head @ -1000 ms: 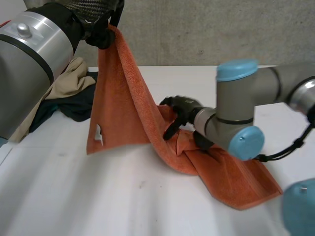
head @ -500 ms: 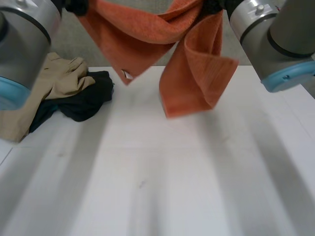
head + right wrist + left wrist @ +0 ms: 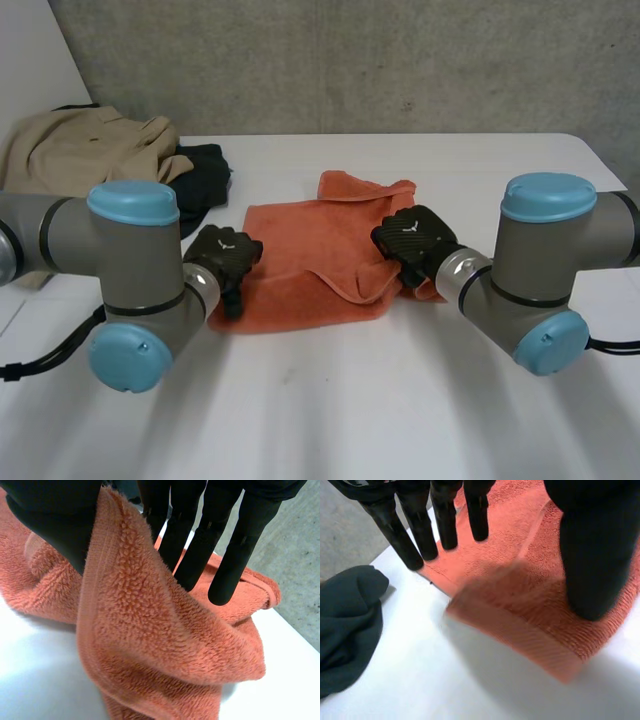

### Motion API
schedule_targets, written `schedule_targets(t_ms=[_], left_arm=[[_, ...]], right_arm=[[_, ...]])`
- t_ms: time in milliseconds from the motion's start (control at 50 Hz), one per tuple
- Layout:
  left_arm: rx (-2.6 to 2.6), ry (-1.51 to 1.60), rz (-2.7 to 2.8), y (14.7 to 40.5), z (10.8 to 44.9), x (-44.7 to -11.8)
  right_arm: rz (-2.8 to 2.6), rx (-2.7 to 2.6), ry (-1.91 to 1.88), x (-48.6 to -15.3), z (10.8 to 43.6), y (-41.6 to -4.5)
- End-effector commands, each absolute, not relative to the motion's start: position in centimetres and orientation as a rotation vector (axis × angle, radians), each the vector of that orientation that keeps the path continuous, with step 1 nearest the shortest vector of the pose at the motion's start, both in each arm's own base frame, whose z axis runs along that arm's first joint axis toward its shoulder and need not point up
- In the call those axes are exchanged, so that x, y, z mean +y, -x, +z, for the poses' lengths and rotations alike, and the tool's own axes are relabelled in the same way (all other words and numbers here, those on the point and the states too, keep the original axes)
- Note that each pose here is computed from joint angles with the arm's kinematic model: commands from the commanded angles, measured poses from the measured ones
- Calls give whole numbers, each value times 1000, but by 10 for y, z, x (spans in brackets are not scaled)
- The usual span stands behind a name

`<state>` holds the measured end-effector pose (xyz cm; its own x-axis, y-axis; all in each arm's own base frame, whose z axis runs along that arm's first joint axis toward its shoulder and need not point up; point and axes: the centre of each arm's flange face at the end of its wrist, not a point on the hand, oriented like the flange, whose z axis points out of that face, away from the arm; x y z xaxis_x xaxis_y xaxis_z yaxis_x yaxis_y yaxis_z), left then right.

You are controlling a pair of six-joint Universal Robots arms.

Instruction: Fold the laundry.

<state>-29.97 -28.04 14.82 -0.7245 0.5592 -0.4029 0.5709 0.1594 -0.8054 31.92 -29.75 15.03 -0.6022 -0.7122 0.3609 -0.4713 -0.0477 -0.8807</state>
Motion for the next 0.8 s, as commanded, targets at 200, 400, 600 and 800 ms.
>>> schedule_targets(t_ms=[200, 400, 600, 800], left_arm=[[2733, -847, -1605, 281, 181, -275], [2760, -842, -1477, 286, 161, -273], [2686, -838, -1451, 283, 156, -278], [2589, -745, -1610, 269, 199, -284]], right_arm=[[-1791, 1901, 1043, -252, 234, -326], [-1809, 1813, 969, -224, 268, -320], [-1850, 1773, 950, -222, 276, -317], [-1813, 1867, 971, -242, 246, -318]])
